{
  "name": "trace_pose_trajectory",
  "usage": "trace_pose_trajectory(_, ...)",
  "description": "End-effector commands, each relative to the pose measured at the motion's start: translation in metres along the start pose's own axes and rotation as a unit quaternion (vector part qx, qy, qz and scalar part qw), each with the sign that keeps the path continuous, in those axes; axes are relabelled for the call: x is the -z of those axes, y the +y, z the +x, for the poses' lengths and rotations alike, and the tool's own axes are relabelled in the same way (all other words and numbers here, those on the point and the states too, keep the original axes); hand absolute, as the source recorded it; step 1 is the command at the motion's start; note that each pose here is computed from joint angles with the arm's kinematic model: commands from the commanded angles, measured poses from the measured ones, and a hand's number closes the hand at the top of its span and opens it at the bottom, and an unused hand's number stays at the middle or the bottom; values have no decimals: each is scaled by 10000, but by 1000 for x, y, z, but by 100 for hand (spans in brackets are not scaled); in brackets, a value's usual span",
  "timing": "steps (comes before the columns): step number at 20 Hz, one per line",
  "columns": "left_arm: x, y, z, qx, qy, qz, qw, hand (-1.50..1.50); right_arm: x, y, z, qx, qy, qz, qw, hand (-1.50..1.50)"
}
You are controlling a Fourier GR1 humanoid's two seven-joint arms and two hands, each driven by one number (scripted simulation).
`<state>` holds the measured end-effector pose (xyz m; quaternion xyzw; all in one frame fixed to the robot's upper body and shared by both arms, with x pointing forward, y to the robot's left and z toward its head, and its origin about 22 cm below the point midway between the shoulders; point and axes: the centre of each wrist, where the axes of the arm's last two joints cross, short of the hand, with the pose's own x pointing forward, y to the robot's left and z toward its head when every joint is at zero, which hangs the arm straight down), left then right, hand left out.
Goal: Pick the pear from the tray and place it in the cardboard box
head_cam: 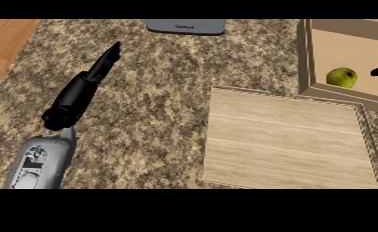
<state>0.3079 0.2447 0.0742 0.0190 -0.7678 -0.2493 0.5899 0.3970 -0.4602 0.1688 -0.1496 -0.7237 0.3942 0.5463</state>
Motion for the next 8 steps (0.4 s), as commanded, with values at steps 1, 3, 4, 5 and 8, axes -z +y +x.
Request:
trace_pose_trajectory(1, -3, -4, 0, 31, -74, -2, 10000, 0, -6, 7, -10, 2122, -456, -245, 9759, -150)
trace_pose_trajectory(3, -3, 1, 1, 9, -43, -16, 10000, 0, -18, -9, -9, 2435, -252, -423, 9686, -150)
trace_pose_trajectory(4, -3, 0, 4, 5, -99, -35, 9999, 0, -26, -13, -11, 2545, -136, -564, 9653, -150)
trace_pose_trajectory(5, 0, 1, 5, -20, -85, -34, 10000, 0, -23, -19, -6, 2664, -157, -644, 9616, -150)
trace_pose_trajectory(8, -6, 7, 1, -43, -16, -43, 10000, 0, -35, -28, -7, 2856, -90, -994, 9531, -150)
